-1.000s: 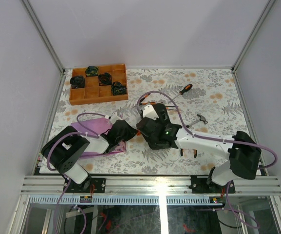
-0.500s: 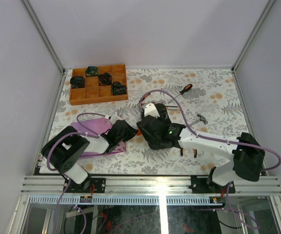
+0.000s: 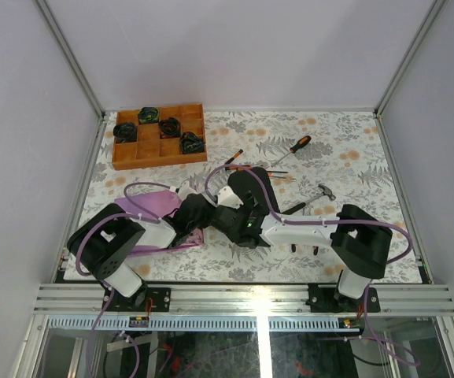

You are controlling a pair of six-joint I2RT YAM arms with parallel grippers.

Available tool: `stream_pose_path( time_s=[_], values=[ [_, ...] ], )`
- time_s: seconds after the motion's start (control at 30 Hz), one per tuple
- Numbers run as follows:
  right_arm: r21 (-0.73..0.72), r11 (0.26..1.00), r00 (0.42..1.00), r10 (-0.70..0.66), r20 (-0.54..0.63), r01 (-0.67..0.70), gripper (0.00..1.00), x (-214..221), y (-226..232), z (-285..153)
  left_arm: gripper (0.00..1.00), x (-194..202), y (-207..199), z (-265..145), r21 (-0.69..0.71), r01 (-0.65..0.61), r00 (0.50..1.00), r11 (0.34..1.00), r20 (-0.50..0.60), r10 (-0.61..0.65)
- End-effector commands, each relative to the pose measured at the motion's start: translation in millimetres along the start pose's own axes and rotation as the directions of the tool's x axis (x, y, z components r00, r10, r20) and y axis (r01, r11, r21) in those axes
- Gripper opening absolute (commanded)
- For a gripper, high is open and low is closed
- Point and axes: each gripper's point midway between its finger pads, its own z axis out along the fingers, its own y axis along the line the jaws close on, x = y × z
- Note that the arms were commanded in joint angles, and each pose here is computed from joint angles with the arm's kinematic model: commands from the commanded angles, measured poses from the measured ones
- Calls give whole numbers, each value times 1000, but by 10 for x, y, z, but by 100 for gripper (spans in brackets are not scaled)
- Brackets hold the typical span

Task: Sort the tools into containers
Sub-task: Open the storage box at the center of the board.

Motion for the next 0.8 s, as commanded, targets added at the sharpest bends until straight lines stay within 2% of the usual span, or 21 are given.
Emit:
stream_pose_path(
  time_s=[0.0, 0.17, 0.47, 0.77],
  values=[
    [121, 992, 998, 23, 54, -30, 99, -155, -139, 6, 0, 507, 1095, -228, -329, -155, 975, 931, -204, 90],
    [175, 985, 999, 5, 42, -12, 99, -113, -237, 0, 0, 501, 1105, -229, -334, -151, 976, 930, -202, 86],
    [187, 982, 998, 16, 68, -28, 99, -213, -394, -161, 0, 493, 1126, -232, -343, -153, 976, 927, -201, 87],
    [150, 983, 988, 91, 124, -109, 99, -373, -654, -400, 0, 489, 1132, -230, -346, -155, 976, 925, -201, 88]
  ],
)
